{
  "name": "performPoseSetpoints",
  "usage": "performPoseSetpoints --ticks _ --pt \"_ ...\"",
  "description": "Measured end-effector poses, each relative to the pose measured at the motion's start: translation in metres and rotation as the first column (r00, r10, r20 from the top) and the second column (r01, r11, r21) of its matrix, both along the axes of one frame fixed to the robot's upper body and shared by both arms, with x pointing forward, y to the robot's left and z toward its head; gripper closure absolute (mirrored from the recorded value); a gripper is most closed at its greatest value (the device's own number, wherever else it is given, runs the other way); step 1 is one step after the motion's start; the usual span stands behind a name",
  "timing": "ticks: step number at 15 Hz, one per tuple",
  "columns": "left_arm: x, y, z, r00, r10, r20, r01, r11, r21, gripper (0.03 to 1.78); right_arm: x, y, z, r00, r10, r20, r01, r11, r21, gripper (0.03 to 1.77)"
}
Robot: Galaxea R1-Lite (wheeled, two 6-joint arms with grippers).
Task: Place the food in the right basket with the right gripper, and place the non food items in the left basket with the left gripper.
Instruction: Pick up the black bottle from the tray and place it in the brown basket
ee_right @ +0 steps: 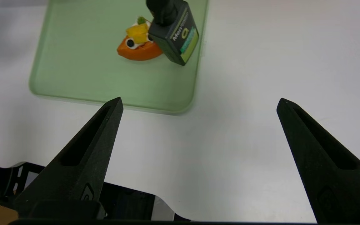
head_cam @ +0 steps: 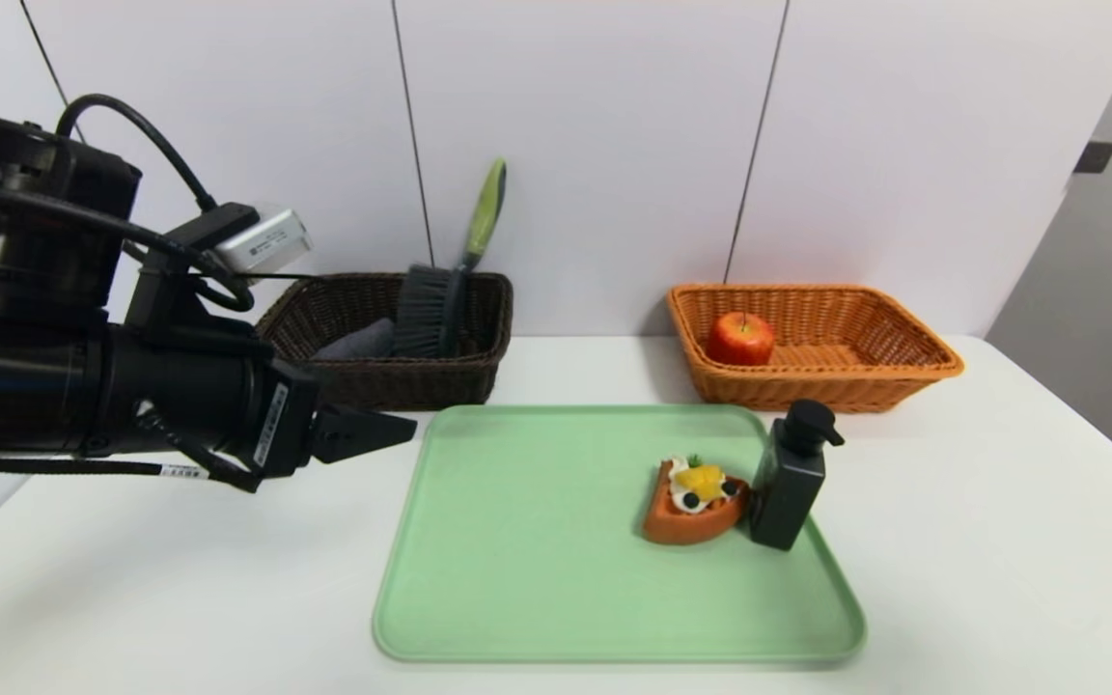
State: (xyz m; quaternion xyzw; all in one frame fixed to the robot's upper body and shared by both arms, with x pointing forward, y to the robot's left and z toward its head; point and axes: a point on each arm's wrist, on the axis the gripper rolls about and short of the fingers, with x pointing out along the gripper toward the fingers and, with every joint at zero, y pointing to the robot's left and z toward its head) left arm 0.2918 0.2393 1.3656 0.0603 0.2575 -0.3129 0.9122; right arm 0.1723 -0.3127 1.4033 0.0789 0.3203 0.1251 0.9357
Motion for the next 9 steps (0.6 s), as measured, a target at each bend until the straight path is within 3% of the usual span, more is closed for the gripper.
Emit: performPoseSetpoints --ticks 4,9 --pt "-0.019 0.004 -0.001 0.999 -0.023 0.03 0.024 1.0 -0.005 0.12 0.01 0.009 0.011 0.996 0.086 0.016 -0.086 0.996 0.002 0.1" --pt "-0.032 0.009 0.003 0.998 -0.029 0.057 0.03 0.999 -0.015 0.12 0.029 0.021 0.017 0.992 0.129 0.003 -0.129 0.992 -0.001 0.1"
